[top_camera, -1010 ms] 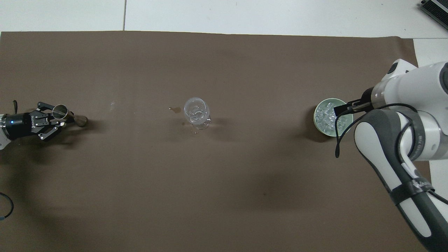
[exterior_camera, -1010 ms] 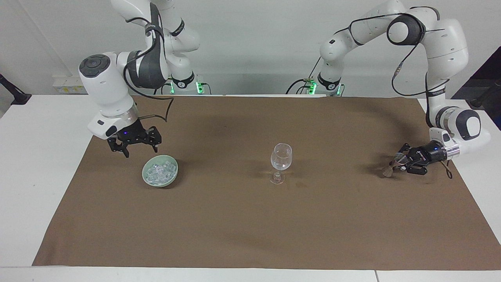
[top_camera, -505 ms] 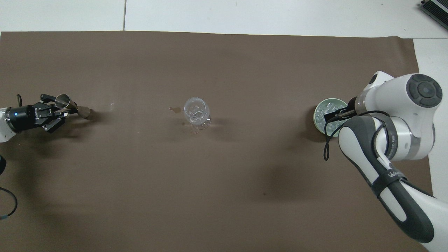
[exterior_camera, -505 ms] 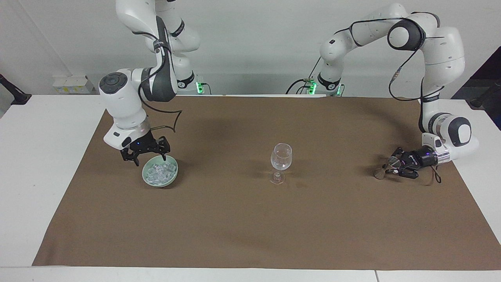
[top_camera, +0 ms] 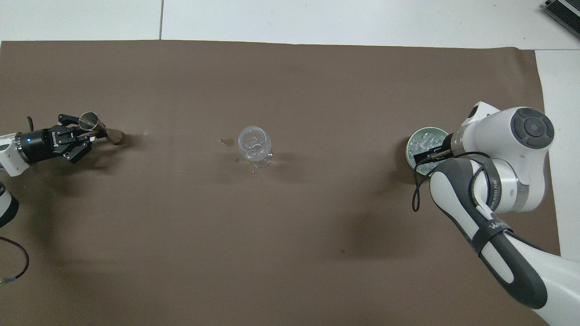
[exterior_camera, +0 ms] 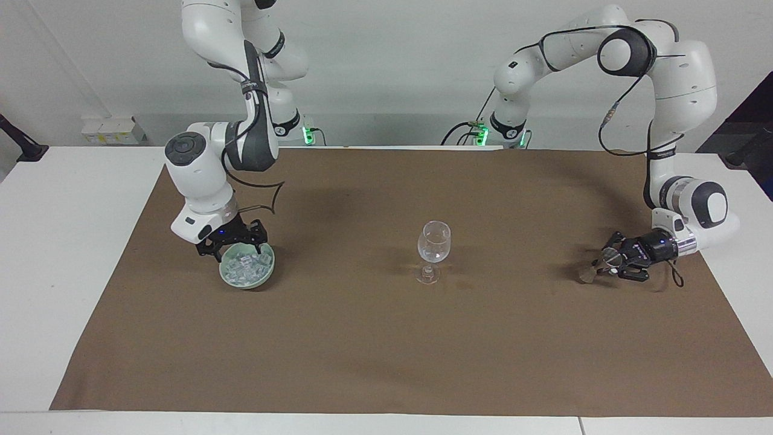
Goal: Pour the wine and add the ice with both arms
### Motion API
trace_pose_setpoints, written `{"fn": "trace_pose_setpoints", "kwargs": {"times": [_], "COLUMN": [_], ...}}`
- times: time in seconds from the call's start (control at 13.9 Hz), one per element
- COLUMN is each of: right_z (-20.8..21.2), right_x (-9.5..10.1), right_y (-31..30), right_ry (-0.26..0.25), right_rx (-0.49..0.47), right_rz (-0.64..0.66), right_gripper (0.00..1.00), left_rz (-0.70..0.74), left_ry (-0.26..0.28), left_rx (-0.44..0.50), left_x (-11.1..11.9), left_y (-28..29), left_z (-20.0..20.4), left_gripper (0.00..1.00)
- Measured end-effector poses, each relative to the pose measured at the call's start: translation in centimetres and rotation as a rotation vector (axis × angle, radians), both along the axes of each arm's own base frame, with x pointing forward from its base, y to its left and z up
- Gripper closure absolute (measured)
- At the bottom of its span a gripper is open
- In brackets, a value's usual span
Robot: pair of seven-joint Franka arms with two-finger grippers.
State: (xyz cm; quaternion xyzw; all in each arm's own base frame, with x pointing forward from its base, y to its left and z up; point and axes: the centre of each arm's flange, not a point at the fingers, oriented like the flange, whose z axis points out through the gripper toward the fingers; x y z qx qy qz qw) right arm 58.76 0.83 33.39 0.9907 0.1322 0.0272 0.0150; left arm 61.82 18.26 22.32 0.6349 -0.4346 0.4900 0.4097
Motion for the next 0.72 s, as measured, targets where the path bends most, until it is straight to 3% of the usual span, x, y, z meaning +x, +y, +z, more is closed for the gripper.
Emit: {"fn": "trace_pose_setpoints", "kwargs": {"times": [0.14,0.22,0.29,0.36,0.72], "right_z": [-0.03,-0.02,0.02,0.14,0.30], "right_x": [-0.02,-0.01,0.05,0.20,0.42], "right_y": [0.05,0.05,0.07,0.10,1.02], "right_ry": [0.000,-0.001,-0.007,-0.022,-0.045], "right_rx": [0.000,0.000,0.000,0.001,0.005], "right_rz": [0.001,0.001,0.001,0.002,0.018], "right_gripper": [0.04,0.11,0.28,0.32,0.40], "left_rz": [0.003,0.004,0.004,0.005,0.007], "left_ry": [-0.001,-0.001,0.000,0.001,0.007], "left_rx": [-0.003,-0.004,-0.004,-0.005,-0.009], "left_x": [0.24,0.29,0.32,0.32,0.24], "left_y": [0.01,0.06,0.08,0.09,0.14], "left_z": [-0.26,-0.30,-0.36,-0.46,-0.81], "left_gripper": [0.78,0.78,0.78,0.78,0.78]}}
